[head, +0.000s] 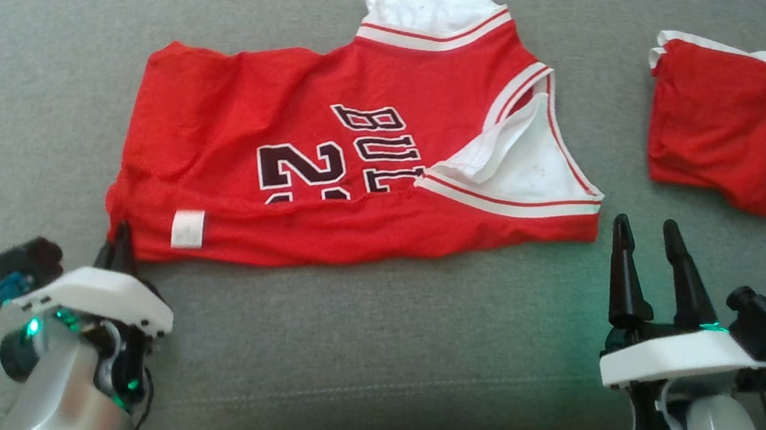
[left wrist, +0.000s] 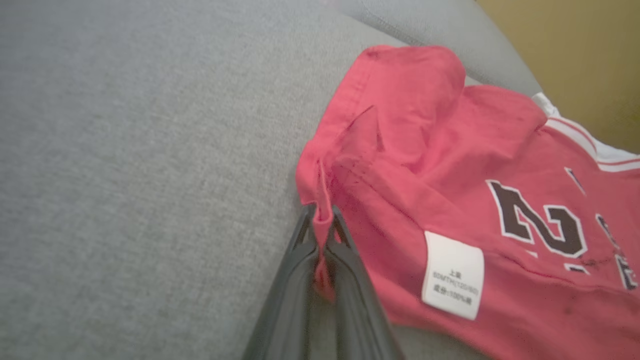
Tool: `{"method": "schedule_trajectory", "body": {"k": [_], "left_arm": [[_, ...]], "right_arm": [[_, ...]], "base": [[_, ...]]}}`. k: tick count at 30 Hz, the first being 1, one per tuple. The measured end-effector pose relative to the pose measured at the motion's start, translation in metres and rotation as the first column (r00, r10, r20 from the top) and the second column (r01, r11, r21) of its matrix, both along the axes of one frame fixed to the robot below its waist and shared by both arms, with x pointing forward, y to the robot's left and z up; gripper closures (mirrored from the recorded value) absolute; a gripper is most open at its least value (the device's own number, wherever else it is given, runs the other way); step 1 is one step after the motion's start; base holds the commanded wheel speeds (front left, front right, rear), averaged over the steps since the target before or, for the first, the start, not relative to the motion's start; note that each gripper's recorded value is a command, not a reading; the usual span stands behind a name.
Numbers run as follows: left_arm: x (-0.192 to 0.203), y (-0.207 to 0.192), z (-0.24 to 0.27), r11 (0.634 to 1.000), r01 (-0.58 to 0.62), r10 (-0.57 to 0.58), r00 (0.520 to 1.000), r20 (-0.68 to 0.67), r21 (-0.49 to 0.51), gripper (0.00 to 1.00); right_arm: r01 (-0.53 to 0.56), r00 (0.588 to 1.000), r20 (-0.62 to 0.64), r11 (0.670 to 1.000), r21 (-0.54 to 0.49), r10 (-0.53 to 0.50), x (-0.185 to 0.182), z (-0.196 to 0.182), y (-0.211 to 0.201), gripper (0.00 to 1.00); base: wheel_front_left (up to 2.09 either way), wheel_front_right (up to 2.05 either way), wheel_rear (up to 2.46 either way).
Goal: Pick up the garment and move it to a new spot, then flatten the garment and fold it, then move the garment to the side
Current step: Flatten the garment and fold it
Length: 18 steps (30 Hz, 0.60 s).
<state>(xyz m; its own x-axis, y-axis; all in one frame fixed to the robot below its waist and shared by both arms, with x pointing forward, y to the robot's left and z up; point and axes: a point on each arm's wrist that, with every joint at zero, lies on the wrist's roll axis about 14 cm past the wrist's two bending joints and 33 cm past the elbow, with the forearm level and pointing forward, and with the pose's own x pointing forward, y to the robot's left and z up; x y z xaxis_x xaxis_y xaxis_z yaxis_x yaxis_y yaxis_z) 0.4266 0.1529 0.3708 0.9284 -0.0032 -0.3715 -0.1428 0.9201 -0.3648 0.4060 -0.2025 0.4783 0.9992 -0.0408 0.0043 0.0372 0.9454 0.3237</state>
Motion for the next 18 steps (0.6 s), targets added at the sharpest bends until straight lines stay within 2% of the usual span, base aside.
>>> {"method": "schedule_trajectory", "body": {"k": [5,10,18], "left_arm": [[0.005,0.011,0.018,1.000,-0.020,0.020,0.997,0.069,0.002,1.00],[-0.009,0.019,0.018,1.000,-0.029,0.028,0.997,0.074,0.004,1.00],[-0.017,0.012,0.018,1.000,0.001,0.000,0.997,0.078,-0.011,1.00]], "right_arm": [[0.004,0.996,-0.084,0.993,0.118,0.006,0.012,-0.025,0.007,0.00],[0.060,0.976,-0.217,0.972,0.226,-0.010,0.020,-0.060,0.006,0.00],[0.053,0.949,-0.311,0.957,0.284,0.040,0.041,-0.083,0.029,0.00]], "base": [[0.00,0.00,0.00],[0.00,0.00,0.00],[0.00,0.00,0.00]]}}
